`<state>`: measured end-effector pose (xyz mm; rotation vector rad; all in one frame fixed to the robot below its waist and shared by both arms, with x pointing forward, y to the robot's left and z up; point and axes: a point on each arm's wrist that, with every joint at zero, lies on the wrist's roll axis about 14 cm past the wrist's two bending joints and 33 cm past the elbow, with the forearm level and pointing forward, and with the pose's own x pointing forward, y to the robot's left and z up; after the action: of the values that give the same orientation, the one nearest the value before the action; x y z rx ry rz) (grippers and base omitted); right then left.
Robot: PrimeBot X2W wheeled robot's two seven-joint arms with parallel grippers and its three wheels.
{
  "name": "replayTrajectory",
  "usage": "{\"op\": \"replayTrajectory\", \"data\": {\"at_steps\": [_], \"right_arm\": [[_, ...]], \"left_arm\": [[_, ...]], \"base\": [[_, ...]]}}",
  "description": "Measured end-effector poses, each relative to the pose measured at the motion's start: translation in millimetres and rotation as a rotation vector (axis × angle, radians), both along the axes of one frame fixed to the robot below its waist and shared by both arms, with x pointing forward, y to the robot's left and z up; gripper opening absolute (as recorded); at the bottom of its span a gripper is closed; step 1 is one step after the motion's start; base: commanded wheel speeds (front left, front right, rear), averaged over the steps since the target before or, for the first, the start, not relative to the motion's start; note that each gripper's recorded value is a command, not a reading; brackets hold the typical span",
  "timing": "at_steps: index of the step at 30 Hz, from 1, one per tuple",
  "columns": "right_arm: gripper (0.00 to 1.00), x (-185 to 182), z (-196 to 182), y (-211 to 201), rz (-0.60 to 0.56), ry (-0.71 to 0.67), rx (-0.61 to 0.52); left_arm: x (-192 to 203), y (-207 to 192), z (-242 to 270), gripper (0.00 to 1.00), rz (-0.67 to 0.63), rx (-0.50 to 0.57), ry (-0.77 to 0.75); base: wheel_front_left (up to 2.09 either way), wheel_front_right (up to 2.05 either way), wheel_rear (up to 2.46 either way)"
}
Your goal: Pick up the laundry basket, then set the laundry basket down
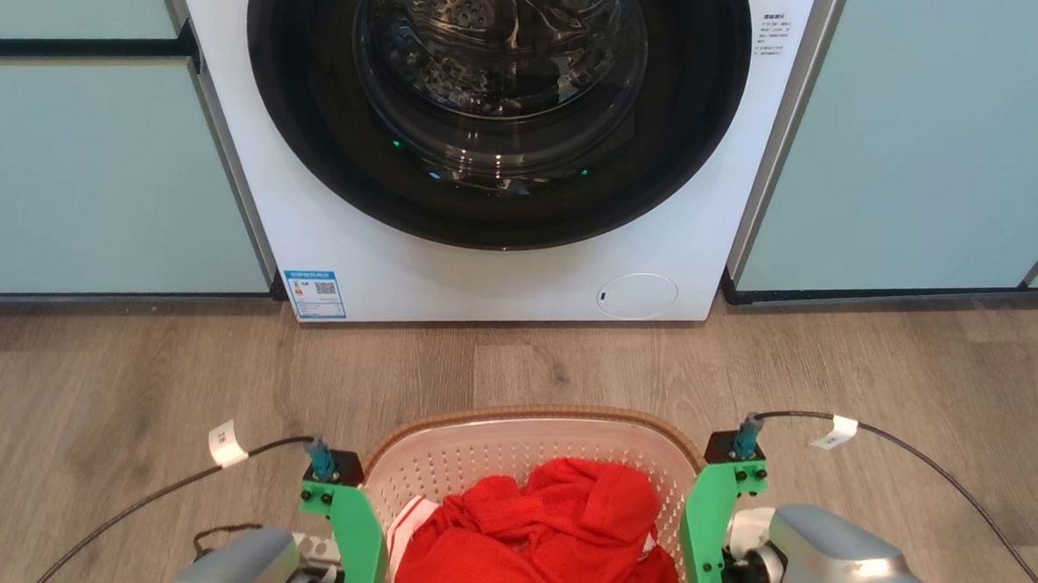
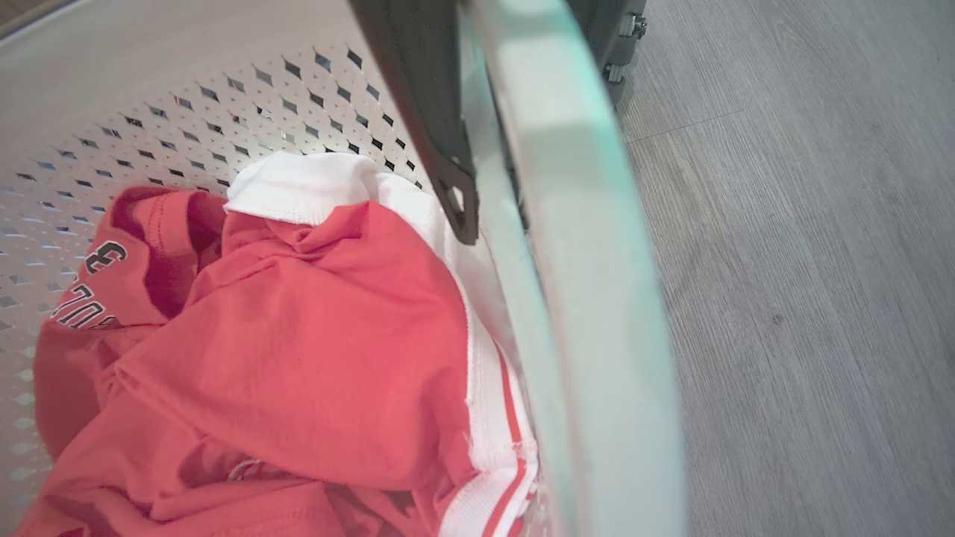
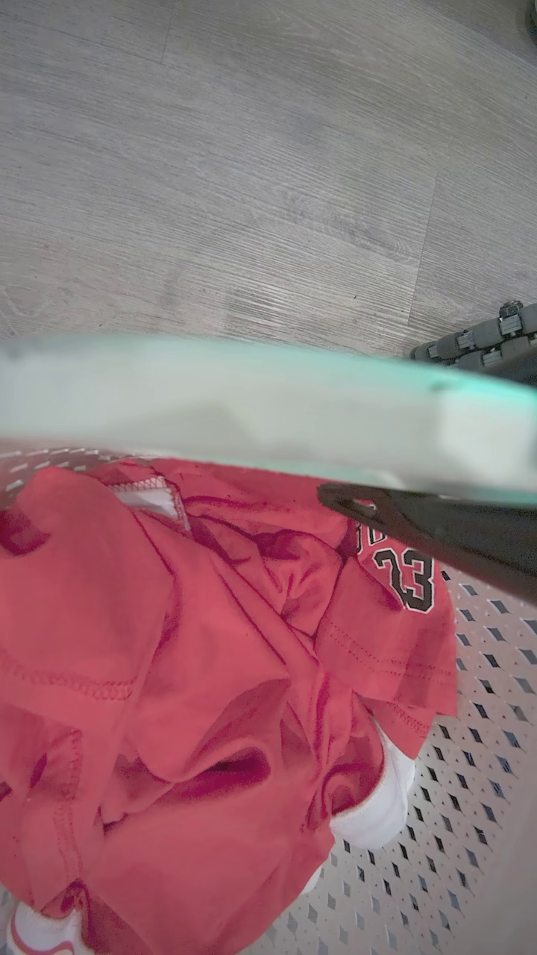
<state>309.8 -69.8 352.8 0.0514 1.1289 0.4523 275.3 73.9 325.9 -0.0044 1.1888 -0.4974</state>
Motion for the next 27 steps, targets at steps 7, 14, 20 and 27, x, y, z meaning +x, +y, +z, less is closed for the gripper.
{"op": "replayTrajectory", "data": {"at_steps": [7, 14, 20, 27], "right_arm": [[0.0, -0.3, -0.3, -0.1, -0.002, 0.002, 0.002], [0.0, -0.4, -1.2, -0.1, -0.002, 0.006, 0.001], [0.0, 0.2, -2.1, -0.7, -0.002, 0.01, -0.003], [0.0, -0.2, -11.1, -1.4, 0.001, 0.034, -0.008]], "left_arm": [[0.0, -0.1, -0.1, 0.0, 0.0, 0.0, 0.0], [-0.4, 0.1, -0.9, 0.0, 0.0, 0.0, 0.004], [-0.7, -0.4, -1.8, 0.0, 0.004, -0.003, 0.008], [-2.7, -1.3, -9.2, 0.0, 0.01, -0.009, 0.035]], "base": [[0.0, 0.0, 0.0], [0.0, 0.0, 0.0], [0.0, 0.0, 0.0], [0.0, 0.0, 0.0]]}}
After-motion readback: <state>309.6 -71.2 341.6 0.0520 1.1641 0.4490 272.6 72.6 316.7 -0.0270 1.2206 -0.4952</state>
